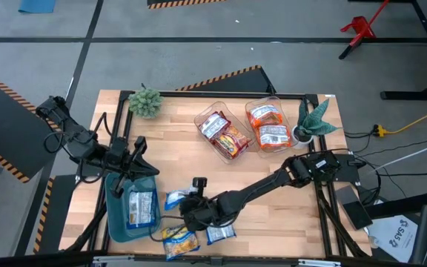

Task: Sort Maruchan noodles
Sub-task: Put the blue noodle pack into the blue bin

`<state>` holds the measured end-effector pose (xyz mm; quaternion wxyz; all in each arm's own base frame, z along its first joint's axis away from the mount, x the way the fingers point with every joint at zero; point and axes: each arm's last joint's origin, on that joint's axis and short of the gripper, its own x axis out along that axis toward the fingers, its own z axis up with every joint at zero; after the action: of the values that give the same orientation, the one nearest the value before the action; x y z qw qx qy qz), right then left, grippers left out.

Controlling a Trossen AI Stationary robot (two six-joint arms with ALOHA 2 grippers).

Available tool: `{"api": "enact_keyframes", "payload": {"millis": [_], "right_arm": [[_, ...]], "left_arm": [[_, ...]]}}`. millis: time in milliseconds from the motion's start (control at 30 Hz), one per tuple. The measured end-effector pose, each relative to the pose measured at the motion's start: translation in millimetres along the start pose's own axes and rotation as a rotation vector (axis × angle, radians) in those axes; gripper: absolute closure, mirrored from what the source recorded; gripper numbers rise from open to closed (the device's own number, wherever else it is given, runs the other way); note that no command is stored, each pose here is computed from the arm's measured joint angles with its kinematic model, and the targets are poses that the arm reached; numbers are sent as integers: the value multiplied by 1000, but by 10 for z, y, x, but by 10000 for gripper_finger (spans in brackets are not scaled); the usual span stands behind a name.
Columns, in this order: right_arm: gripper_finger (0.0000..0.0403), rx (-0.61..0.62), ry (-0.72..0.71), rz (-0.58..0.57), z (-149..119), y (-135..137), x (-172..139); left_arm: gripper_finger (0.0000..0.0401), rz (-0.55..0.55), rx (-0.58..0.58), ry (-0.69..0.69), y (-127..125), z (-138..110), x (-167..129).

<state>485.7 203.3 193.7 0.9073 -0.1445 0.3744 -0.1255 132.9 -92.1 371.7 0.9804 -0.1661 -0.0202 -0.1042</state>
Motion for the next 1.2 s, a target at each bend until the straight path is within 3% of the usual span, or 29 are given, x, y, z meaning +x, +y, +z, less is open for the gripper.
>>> {"api": "enact_keyframes", "payload": {"millis": [333,567,867,1200], "right_arm": [[402,16,-192,-39,519,-271,-225],[403,117,-418,94,780,-457,-101],[403,171,-539,222,722,-468,410],[403,203,-581,218,559,-491,864]], "left_arm": [[401,-1,-26,-5,0,6,-3],[401,-4,-31,-14,4,24,-21],[401,-11,-38,-40,30,85,-99],[401,-11,-11,-42,36,91,-110]]}}
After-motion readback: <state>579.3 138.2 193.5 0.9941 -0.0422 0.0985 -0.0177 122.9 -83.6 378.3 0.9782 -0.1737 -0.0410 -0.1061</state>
